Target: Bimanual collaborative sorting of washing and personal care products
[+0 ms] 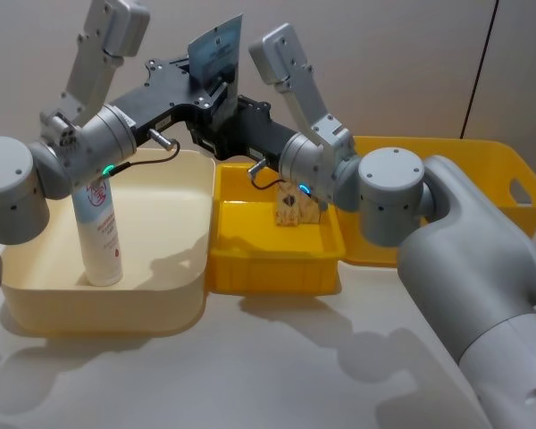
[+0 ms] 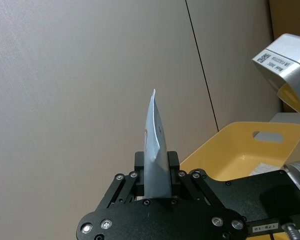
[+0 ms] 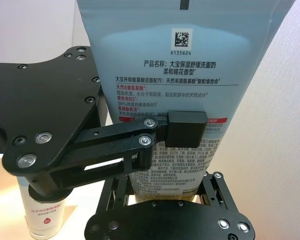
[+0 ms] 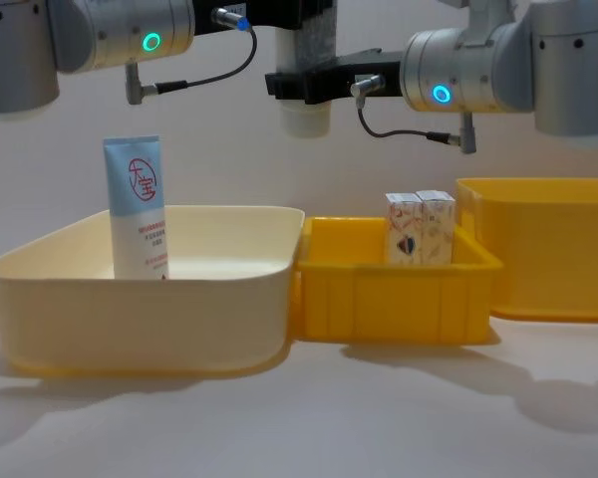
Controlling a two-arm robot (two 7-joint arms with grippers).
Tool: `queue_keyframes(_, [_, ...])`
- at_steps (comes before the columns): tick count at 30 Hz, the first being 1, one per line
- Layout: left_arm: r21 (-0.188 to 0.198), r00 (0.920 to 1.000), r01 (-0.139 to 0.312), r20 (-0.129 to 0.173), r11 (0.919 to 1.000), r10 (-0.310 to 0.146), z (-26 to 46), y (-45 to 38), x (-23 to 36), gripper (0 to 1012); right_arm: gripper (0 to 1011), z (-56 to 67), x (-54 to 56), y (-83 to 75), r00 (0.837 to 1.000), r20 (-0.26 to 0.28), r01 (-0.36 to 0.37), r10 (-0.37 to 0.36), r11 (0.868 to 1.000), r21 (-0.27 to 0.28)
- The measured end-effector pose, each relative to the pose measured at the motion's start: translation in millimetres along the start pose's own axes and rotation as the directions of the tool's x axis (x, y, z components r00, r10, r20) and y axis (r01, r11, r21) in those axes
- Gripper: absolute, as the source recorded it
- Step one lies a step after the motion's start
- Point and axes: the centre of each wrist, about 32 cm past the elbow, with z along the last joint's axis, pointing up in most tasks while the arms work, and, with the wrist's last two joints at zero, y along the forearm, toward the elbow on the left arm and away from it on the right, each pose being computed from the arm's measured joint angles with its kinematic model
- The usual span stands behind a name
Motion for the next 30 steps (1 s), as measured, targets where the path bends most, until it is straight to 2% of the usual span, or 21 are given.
queue_keyframes(17, [0.0,1.0,0.0,0.0,1.0,0.0,0.0,0.0,0.0,261,545,0.0,-0.3,0.4,1.0,0.002,0.001,-0.001,1.0,0.001])
queue_keyframes(21, [0.0,1.0,0.001,0.0,1.0,-0.001,0.0,-0.2,-0.2,335,546,-0.2,-0.4,0.5,1.0,0.002,0.001,-0.001,1.0,0.001])
queue_keyframes(23, [0.0,1.0,0.001,0.0,1.0,-0.001,0.0,-0.3,-0.3,438,546,-0.1,-0.4,0.5,1.0,0.002,0.001,-0.001,1.0,0.001])
queue_keyframes(30, [0.0,1.0,0.001,0.0,1.0,-0.001,0.0,-0.2,-0.2,638,546,-0.2,-0.2,0.4,1.0,0.002,0.002,-0.002,1.0,0.001])
